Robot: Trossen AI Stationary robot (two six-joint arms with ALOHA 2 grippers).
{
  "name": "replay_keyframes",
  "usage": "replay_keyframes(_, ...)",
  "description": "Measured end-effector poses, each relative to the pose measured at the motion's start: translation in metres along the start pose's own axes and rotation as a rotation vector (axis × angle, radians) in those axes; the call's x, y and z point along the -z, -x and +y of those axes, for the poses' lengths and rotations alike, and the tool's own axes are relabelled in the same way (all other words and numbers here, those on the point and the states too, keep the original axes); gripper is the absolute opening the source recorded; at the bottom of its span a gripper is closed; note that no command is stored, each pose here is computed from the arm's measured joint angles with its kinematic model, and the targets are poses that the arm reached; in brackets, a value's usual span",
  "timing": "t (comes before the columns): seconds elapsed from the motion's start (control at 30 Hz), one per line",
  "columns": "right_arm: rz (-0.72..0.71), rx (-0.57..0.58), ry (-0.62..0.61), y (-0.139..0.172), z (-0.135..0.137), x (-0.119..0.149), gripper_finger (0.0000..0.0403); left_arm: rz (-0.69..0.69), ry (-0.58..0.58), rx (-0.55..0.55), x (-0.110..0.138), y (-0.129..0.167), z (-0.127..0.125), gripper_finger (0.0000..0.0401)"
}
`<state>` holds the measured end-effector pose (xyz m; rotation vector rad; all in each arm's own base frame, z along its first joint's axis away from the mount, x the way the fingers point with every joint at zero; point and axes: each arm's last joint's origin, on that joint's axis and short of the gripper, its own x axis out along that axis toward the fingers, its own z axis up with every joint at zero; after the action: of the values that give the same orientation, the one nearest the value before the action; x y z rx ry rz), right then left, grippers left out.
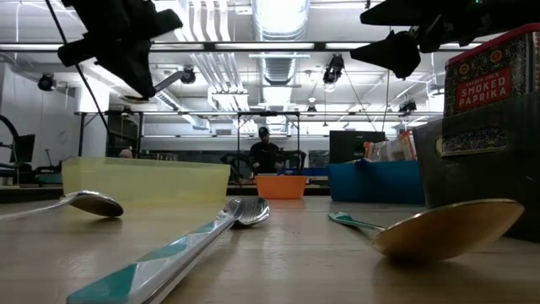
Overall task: Pick & Place Food Item
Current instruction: Put the purple spoon into the yellow bin
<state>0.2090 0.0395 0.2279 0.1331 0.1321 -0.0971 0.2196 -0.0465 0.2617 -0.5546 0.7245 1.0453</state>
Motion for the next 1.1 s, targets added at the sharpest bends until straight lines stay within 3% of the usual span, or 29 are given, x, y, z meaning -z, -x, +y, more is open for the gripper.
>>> replay_keyframes(0.27, 0.0, 0.0, 0.0, 0.0, 0.0, 0.0, 0.0381, 0.073, -0.056, -0.205, -0.03, -0.037, 0.027, 0.0007)
replay_keyframes(0.43, 0.0, 0.0, 0.0, 0.0, 0.0, 0.0, 0.0381, 0.174, -0.085, -0.254, -0.041, -0.071, 0.047, 0.0007)
replay_keyframes(0.77, 0.0, 0.0, 0.0, 0.0, 0.0, 0.0, 0.0381, 0.33, 0.033, -0.197, -0.035, -0.132, 0.091, 0.0006)
replay_keyframes(1.1, 0.0, 0.0, 0.0, 0.0, 0.0, 0.0, 0.0381, 0.364, 0.062, -0.177, -0.027, -0.142, 0.1, 0.0006)
